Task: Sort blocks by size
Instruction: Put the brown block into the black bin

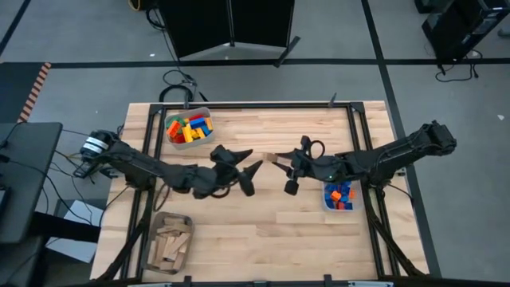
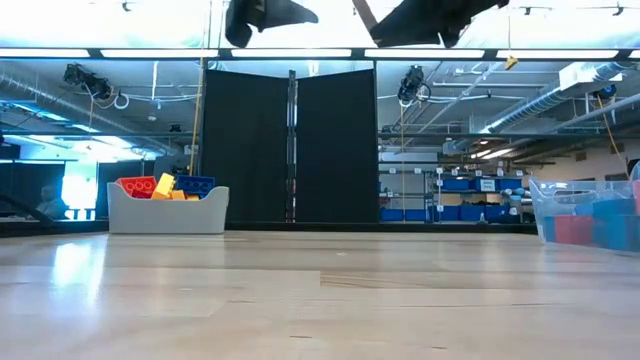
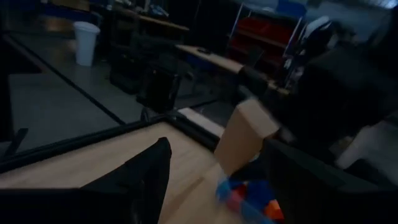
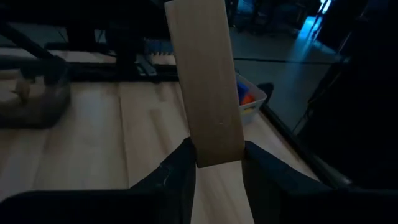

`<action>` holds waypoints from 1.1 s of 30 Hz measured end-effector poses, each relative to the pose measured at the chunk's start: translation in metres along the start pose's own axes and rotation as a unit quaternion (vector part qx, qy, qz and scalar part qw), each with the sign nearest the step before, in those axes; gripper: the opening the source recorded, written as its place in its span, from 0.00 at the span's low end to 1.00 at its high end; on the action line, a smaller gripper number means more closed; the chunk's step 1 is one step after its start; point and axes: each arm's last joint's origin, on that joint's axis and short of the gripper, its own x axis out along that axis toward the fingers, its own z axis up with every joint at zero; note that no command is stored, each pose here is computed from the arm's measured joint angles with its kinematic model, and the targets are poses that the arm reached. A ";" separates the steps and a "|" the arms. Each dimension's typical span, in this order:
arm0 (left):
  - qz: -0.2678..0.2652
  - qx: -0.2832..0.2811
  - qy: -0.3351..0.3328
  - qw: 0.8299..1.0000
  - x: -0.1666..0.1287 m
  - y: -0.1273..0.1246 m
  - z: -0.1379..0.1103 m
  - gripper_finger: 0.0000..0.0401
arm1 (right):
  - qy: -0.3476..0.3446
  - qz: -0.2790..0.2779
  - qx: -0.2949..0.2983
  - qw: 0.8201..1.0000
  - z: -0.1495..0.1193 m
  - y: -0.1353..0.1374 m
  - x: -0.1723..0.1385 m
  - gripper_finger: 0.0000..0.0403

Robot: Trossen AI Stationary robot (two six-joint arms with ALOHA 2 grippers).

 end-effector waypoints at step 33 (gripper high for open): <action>0.046 0.024 0.049 0.997 0.058 -0.007 0.015 0.14 | 0.008 0.006 -0.037 0.999 -0.002 -0.002 0.007 0.47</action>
